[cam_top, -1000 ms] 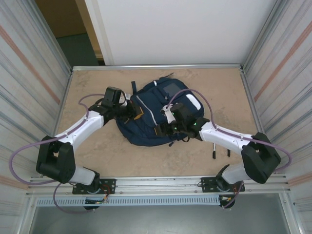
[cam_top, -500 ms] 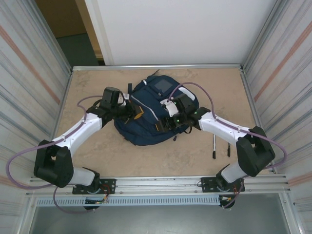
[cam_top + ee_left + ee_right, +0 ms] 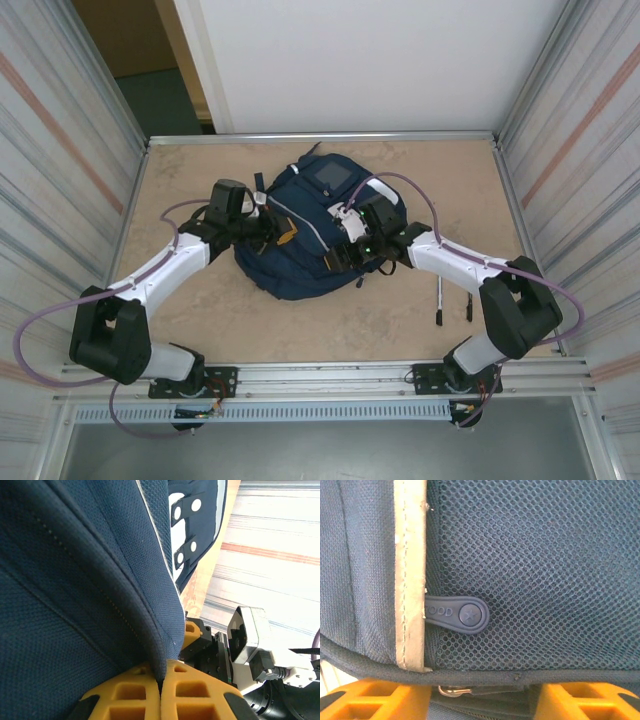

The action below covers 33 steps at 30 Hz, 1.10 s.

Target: Pack the student bag

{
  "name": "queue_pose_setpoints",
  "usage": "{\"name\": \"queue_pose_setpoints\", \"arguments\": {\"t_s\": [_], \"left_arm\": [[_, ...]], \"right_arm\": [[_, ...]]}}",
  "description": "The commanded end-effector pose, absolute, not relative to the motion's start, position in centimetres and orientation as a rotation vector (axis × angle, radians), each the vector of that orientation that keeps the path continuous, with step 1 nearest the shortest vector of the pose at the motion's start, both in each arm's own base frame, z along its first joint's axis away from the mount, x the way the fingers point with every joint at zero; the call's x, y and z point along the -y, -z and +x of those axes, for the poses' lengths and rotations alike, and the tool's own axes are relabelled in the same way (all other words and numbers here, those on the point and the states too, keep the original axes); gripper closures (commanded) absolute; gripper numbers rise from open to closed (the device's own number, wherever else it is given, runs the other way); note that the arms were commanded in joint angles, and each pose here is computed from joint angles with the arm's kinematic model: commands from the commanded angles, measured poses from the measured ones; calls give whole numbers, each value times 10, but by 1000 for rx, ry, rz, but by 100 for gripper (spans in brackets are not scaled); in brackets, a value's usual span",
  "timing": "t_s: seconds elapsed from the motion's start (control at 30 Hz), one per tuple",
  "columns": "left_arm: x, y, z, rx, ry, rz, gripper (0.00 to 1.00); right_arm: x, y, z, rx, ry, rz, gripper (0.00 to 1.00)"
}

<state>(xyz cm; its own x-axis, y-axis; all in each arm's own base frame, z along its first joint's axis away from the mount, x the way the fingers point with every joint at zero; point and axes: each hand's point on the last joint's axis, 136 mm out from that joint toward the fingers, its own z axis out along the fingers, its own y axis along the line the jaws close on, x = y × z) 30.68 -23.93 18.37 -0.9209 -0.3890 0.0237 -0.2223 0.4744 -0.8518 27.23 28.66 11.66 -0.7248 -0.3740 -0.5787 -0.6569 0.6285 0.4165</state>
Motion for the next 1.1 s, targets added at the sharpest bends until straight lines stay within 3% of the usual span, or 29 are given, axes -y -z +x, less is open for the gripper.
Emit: {"name": "queue_pose_setpoints", "arguments": {"t_s": [0.0,0.2,0.33,0.53,0.77,0.87,1.03,1.07], "left_arm": [[262,-208,290,-2531,1618,-362,100],[255,-195,294,-2550,1537,-404,100],[249,-181,299,-2555,1461,-453,100],[246,-169,308,-2547,1407,-473,100],[252,-148,311,-2550,1382,-529,100],[259,-137,311,-2558,1378,-538,100],[257,-116,308,-2612,1241,-508,100],[254,-112,305,-2632,1216,-502,95]], "right_arm": [[-310,-156,267,-2250,-991,-922,57],[-304,-163,257,-2281,-987,-927,71],[-304,-163,251,-2342,-986,-919,88],[-316,-165,241,-2486,-1077,-825,100],[-347,-154,234,-2705,-1146,-580,98],[-372,-152,232,-2673,-1154,-550,89],[-390,-147,243,-2622,-1127,-483,88],[-388,-149,244,-2606,-1114,-481,85]]}}
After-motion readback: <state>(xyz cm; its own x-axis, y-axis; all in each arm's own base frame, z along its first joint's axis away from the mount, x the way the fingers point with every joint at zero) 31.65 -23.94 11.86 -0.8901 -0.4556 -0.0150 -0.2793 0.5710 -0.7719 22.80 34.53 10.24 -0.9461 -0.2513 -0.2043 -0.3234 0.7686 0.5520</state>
